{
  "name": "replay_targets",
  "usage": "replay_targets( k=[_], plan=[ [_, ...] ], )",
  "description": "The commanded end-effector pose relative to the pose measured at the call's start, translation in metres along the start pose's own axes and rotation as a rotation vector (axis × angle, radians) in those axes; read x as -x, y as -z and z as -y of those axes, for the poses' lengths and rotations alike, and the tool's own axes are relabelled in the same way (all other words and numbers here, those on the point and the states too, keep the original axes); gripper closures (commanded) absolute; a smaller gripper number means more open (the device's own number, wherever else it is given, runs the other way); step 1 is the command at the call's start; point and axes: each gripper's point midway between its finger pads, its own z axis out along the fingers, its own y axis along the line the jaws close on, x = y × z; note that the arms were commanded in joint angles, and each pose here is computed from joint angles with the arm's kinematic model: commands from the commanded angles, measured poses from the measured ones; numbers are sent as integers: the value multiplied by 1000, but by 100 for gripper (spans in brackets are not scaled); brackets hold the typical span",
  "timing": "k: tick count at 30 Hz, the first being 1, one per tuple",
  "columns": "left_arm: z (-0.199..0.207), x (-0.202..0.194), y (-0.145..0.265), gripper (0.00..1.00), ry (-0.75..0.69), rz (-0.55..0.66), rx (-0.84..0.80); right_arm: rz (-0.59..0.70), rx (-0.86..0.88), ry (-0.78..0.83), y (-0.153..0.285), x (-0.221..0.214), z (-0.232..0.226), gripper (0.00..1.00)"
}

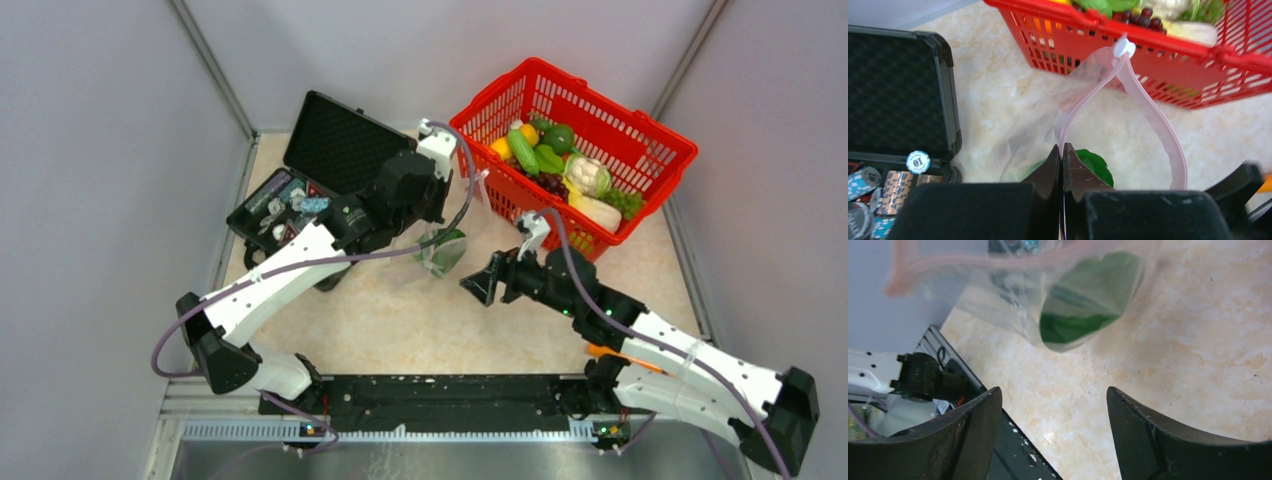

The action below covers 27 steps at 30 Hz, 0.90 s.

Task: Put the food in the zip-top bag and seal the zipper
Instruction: Adjust the zipper food storage bag at the center of the board.

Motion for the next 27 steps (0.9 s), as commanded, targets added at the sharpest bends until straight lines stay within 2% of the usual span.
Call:
replay_targets(
  k=[1,6,12,15,20,22,25,27],
  plan=[
    [8,46,-3,100,153,119,-5,212,-114,-7,-14,27,-2,25],
    [33,35,-26,100,298,80,-85,308,-151,-59,-33,26,1,31],
    [37,34,-34,100,316,94,-95,250,-265,-43,-53,9,17,33],
    [38,35,-36,100,321,100,-100,290,-258,-98,-54,11,17,39],
    [43,36,-38,100,342,108,-124,381,-366,-146,-52,18,39,47],
    [47,35,-39,100,343,100,-142,407,-392,-148,-55,20,44,65],
    [47,32,-40,100,337,96,-141,396,-383,-132,-58,24,38,86],
    [41,32,-40,100,320,105,-112,370,-356,-120,-59,24,32,92]
  ],
)
